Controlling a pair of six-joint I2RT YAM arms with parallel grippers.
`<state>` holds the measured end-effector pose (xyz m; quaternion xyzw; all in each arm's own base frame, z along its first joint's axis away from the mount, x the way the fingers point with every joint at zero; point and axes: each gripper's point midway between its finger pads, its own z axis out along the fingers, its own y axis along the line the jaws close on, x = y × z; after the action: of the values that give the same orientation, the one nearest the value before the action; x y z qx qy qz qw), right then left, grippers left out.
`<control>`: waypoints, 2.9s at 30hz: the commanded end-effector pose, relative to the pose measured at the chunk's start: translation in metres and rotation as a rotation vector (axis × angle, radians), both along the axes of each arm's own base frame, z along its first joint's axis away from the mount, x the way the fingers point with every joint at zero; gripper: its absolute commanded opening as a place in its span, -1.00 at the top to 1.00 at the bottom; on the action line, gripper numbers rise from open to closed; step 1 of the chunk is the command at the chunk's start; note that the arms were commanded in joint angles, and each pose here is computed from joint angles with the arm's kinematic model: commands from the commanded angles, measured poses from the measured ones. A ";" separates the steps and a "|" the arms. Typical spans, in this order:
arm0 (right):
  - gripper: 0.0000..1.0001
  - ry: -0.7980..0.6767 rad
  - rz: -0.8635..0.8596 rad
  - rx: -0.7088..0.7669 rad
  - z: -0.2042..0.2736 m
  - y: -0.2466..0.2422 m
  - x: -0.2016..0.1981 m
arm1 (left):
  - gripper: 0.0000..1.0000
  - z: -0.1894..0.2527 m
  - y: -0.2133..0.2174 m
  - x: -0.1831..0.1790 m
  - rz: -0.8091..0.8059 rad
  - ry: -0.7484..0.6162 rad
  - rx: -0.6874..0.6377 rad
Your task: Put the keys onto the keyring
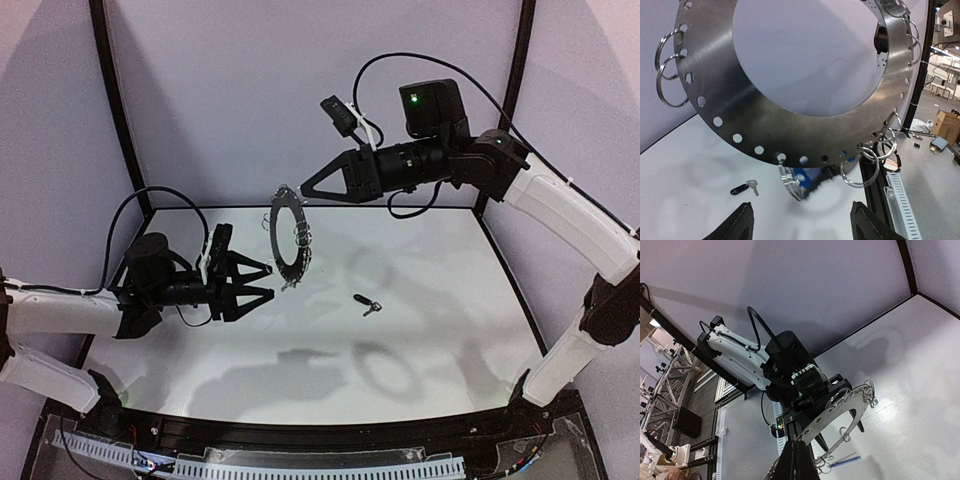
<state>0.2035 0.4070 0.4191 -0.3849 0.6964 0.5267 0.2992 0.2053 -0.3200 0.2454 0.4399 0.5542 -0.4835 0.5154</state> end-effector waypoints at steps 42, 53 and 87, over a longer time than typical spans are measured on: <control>1.00 -0.016 0.026 0.096 0.033 0.005 0.001 | 0.98 0.035 -0.009 0.009 0.002 -0.130 -0.134; 1.00 -0.008 -0.107 0.042 0.002 -0.015 0.024 | 0.98 0.021 0.003 0.013 0.090 0.042 0.007; -0.62 -0.697 0.338 -0.005 -0.108 0.020 -0.016 | 0.98 0.034 0.017 -0.011 0.071 0.257 0.244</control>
<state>0.2364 0.4040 0.3064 -0.5792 0.5834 0.3667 0.4356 0.1994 -0.2981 0.2694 0.3996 0.6958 -0.4364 0.4072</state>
